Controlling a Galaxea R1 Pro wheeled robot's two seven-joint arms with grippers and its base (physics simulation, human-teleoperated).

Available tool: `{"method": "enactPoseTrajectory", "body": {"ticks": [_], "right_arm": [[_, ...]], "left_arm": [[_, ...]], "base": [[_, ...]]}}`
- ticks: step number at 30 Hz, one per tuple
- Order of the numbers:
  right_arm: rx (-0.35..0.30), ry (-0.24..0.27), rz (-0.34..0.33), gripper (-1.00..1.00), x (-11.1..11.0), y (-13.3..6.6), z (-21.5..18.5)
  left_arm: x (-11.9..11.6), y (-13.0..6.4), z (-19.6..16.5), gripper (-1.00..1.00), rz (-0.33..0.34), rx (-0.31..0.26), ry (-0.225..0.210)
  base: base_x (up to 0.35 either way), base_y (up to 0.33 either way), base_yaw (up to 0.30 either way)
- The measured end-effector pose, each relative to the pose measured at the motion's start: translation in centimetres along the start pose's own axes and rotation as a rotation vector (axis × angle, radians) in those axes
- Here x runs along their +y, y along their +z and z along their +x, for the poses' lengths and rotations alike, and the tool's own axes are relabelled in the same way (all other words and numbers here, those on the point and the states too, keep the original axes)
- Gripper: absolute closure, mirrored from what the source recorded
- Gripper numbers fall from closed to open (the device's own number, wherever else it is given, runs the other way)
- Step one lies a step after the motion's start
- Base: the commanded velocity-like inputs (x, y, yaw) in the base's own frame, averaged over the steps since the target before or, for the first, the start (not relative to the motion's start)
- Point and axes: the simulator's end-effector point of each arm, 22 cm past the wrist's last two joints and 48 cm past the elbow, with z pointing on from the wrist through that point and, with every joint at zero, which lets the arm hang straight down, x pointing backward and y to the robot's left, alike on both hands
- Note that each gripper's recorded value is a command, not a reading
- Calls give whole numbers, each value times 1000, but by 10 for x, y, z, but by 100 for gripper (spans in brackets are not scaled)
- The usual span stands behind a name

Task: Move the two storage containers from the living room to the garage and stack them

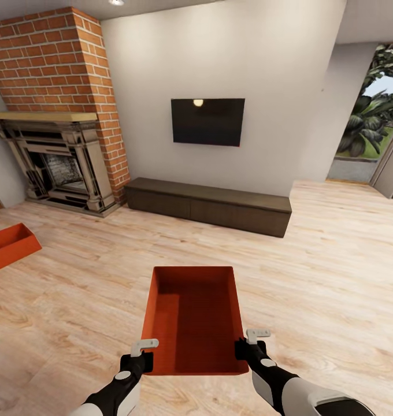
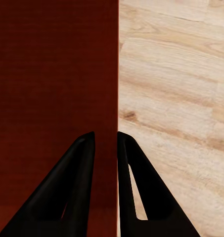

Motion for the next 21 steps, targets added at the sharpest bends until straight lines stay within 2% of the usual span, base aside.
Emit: {"method": "enactPoseTrajectory", "body": {"ticks": [21], "right_arm": [[-32,0,0,100,1,-6,-17]], "left_arm": [[0,-6,-17,100,2,-32,0]], "base": [[0,0,-45]]}}
